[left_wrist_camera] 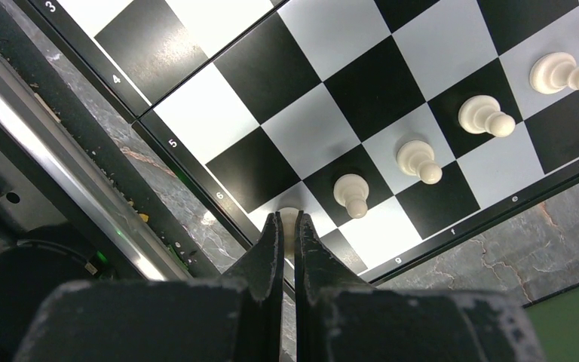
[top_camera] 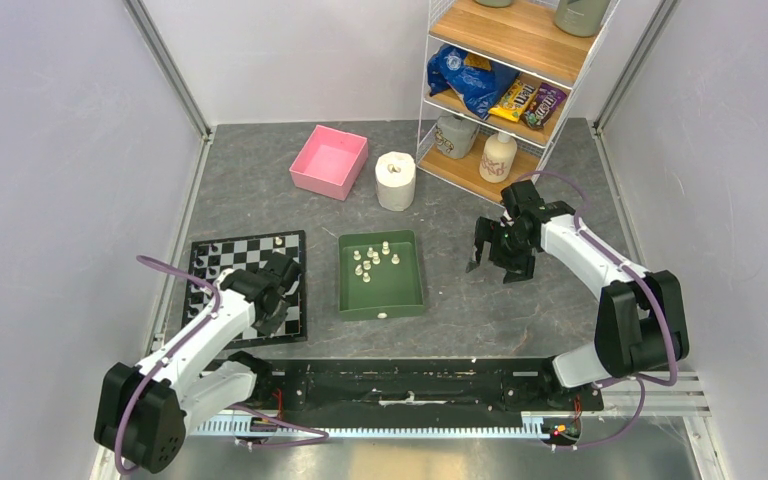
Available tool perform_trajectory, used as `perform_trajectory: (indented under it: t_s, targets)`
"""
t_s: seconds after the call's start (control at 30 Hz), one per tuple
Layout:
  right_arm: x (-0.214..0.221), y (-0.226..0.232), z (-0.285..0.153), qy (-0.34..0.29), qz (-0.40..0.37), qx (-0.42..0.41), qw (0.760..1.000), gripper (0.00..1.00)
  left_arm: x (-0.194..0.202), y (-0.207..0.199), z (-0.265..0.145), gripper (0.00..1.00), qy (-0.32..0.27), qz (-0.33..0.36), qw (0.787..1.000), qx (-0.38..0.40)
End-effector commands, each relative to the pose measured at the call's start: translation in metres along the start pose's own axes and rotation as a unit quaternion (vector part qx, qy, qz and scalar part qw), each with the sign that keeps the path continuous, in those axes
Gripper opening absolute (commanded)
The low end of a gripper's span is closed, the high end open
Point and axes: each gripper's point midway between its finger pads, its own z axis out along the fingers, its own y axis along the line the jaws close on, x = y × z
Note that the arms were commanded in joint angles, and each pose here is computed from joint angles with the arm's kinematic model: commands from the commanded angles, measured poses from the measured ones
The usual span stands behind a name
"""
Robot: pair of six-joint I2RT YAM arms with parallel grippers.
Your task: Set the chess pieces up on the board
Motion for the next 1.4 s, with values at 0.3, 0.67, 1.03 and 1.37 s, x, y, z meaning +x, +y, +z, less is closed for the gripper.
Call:
perform_trajectory:
  t_s: [0.3, 0.67, 1.03, 1.37]
  targets:
    - [-0.005, 0.0, 0.005, -0.002, -0.007, -0.01, 1.0, 0.99, -0.012, -0.007, -0.008, 0.3, -0.019, -0.028, 0.999, 0.013]
    - [-0.005, 0.001, 0.005, -0.003, -0.008, -0.015, 1.0, 0.99, -0.013, -0.008, -0.015, 0.5, -0.013, -0.038, 0.999, 0.024]
    - [-0.004, 0.003, 0.001, -0.006, -0.008, -0.021, 1.0, 0.99, -0.033, -0.039, -0.055, 0.57, -0.022, -0.003, 0.993, 0.114]
    - [-0.004, 0.006, -0.006, -0.011, -0.001, -0.024, 1.0, 0.99, -0.04, -0.105, -0.1, 0.57, -0.034, 0.075, 0.95, 0.303]
